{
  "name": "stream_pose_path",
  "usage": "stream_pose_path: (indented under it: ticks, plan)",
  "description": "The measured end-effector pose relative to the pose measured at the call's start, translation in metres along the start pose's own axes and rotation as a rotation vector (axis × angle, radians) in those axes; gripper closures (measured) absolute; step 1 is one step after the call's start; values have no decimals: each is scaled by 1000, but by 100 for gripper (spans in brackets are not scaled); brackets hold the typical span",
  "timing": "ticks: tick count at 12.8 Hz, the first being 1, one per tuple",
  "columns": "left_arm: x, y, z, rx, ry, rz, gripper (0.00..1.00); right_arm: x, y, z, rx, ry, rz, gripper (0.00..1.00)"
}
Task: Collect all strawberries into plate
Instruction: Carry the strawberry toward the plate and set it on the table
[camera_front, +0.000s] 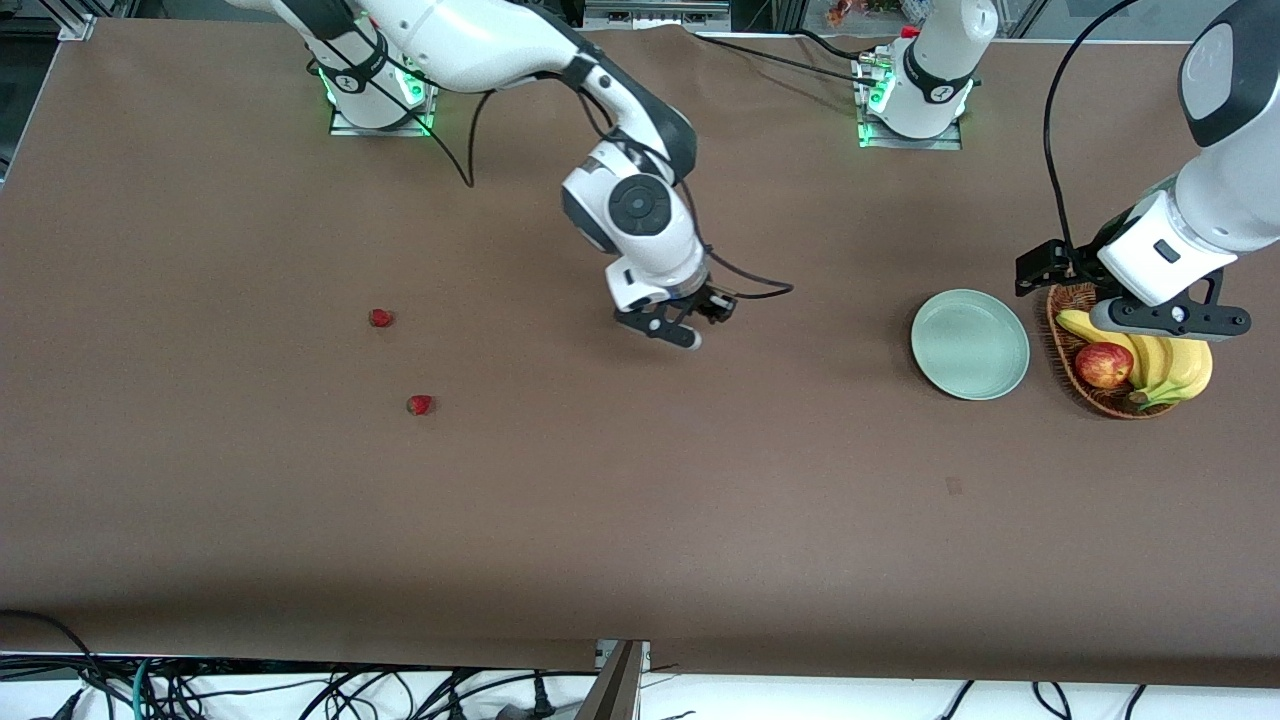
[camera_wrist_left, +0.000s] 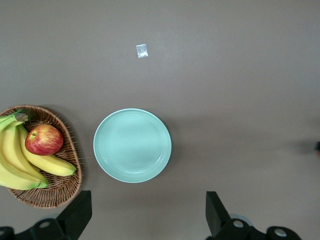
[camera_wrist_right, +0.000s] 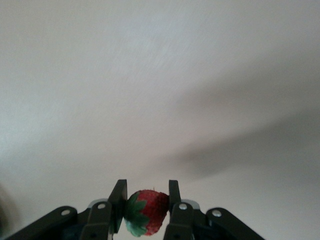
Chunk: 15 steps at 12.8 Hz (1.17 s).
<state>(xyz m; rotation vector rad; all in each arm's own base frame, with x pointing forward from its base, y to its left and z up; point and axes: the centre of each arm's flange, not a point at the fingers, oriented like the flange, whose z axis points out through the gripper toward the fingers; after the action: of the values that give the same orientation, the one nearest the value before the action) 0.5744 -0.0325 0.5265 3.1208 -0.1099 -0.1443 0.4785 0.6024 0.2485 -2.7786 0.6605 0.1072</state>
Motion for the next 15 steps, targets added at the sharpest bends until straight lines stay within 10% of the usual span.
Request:
stream_pose_path:
  ticks: [13, 15]
  plan:
    - [-39, 19, 74, 12, 28, 32, 0, -37, -21, 49, 94, 78, 62, 54]
    - [-40, 19, 78, 12, 31, 31, 0, -27, -21, 38, 60, 79, 75, 33]
